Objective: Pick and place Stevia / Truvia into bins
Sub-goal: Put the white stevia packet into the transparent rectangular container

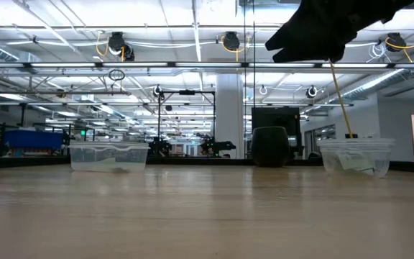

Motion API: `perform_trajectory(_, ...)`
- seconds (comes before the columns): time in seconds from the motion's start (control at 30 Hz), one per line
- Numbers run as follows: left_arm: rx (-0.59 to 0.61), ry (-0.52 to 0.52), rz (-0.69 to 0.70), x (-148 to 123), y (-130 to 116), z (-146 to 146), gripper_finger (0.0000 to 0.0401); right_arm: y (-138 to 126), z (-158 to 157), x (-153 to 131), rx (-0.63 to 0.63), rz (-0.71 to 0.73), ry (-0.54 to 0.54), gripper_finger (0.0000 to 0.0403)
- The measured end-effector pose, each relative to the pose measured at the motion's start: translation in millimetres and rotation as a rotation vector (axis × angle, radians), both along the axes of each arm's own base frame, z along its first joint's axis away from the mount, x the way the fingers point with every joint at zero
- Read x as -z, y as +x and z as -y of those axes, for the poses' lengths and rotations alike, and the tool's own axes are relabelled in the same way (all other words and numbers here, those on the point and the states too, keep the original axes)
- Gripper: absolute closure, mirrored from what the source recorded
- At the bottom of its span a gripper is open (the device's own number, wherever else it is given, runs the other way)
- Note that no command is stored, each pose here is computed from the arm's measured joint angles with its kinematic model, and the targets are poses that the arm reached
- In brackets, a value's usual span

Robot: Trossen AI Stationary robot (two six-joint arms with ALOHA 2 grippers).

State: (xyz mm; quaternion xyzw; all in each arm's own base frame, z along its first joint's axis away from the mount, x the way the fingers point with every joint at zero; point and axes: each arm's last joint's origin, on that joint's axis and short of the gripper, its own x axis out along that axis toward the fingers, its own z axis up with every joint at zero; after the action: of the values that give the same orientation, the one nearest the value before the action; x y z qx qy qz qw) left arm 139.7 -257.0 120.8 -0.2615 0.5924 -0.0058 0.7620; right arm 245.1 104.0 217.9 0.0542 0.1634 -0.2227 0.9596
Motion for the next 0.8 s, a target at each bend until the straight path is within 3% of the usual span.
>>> perform_trajectory(0.33, 0.182, 0.210, 0.127, 4, 2, -8, 0.0134, 0, 0, 2, -0.009, 0.053, 0.009, 0.0187)
perform_trajectory(0.5, 0.333, 0.272, 0.152, 5, -3, -8, 0.0179, 0, 0, 2, -0.010, 0.054, 0.007, 0.0187)
perform_trajectory(0.8, 0.419, 0.265, 0.166, -2, -5, 3, 0.0258, 0, 0, 1, -0.007, 0.058, 0.015, 0.0190)
